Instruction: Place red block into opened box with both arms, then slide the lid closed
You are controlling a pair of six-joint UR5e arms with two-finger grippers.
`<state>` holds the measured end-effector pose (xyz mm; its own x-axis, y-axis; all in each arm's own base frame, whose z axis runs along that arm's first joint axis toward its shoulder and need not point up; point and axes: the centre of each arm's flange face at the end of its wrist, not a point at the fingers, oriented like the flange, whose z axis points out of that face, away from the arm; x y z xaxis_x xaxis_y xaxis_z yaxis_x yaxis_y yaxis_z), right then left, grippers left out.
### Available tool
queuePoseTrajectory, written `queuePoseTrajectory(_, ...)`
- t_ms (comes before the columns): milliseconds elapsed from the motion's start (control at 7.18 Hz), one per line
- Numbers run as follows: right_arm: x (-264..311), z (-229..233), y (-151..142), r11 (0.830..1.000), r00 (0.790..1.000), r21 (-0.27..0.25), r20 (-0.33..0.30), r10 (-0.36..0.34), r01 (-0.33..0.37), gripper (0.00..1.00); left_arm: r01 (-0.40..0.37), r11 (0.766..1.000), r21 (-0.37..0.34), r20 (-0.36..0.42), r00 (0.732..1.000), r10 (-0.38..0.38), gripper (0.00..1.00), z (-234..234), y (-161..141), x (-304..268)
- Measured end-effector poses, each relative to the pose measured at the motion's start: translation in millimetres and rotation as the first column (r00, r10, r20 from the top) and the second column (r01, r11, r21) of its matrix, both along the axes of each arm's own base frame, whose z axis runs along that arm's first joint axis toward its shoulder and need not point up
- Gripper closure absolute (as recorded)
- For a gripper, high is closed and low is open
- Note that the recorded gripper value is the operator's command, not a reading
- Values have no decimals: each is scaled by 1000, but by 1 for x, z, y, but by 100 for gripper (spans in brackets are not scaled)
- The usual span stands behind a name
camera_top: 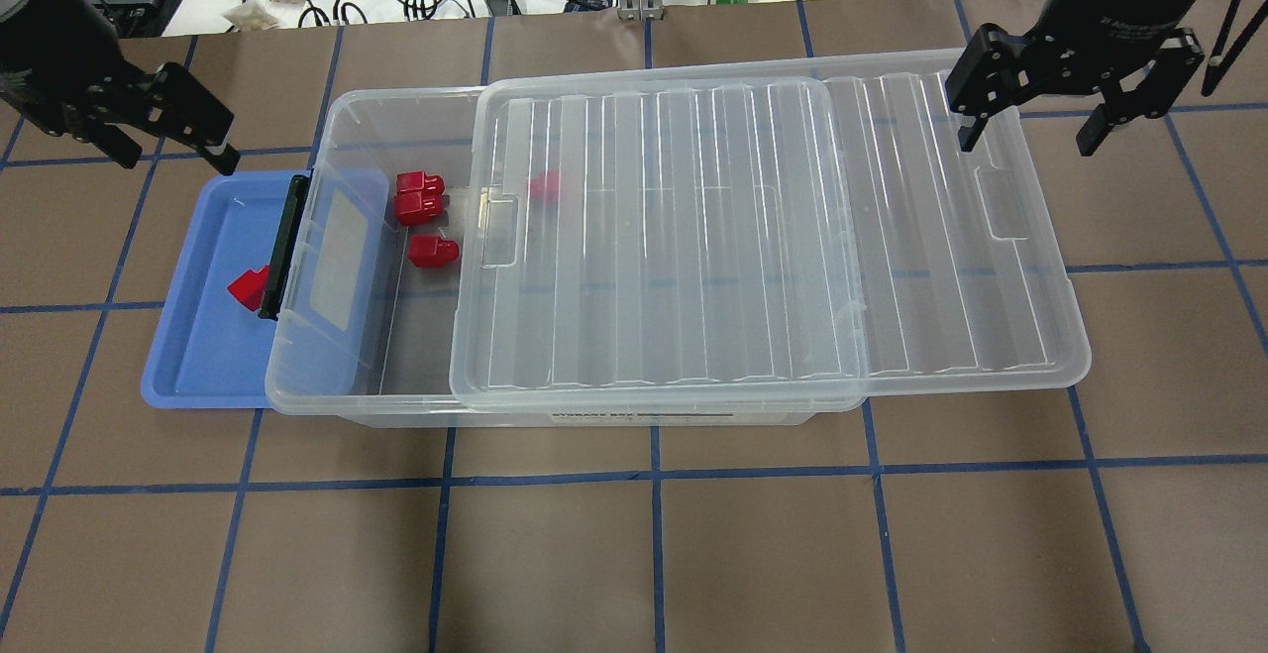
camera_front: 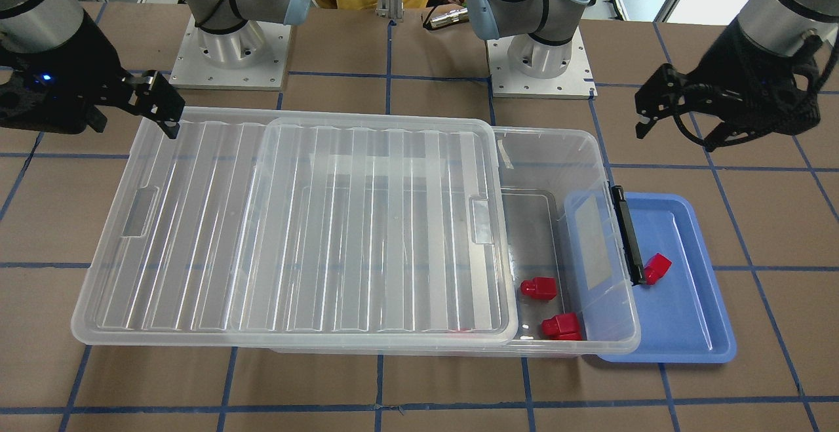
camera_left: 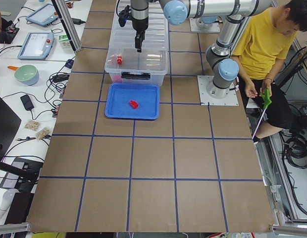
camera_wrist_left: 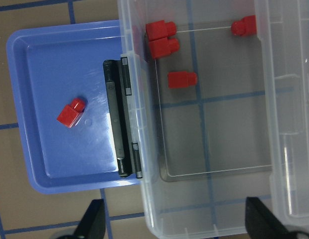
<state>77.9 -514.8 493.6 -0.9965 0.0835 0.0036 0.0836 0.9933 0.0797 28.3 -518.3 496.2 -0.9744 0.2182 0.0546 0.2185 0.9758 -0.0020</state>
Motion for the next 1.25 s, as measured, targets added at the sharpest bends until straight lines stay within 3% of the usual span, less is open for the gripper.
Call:
queuePoseTrajectory(278, 18, -1, 5, 1000, 1000, 3, -4, 21, -21, 0, 143, 989, 28, -25, 989, -142, 0, -43, -22, 63)
queuePoseTrajectory(418, 20, 0, 7, 1000, 1000, 6, -4, 25, -25, 0, 172, 984, 46, -43, 985, -170, 0, -70, -35, 88)
queuePoseTrajectory(835, 22, 4, 13, 1000, 1000, 10, -4, 28, -28, 0, 182, 982, 53, -38, 983, -180, 0, -173, -68, 122)
queuePoseTrajectory(1253, 26, 0, 20, 999, 999, 20, -2, 35, -35, 0, 172, 982, 77, -55, 984, -168, 0, -253, -64, 121)
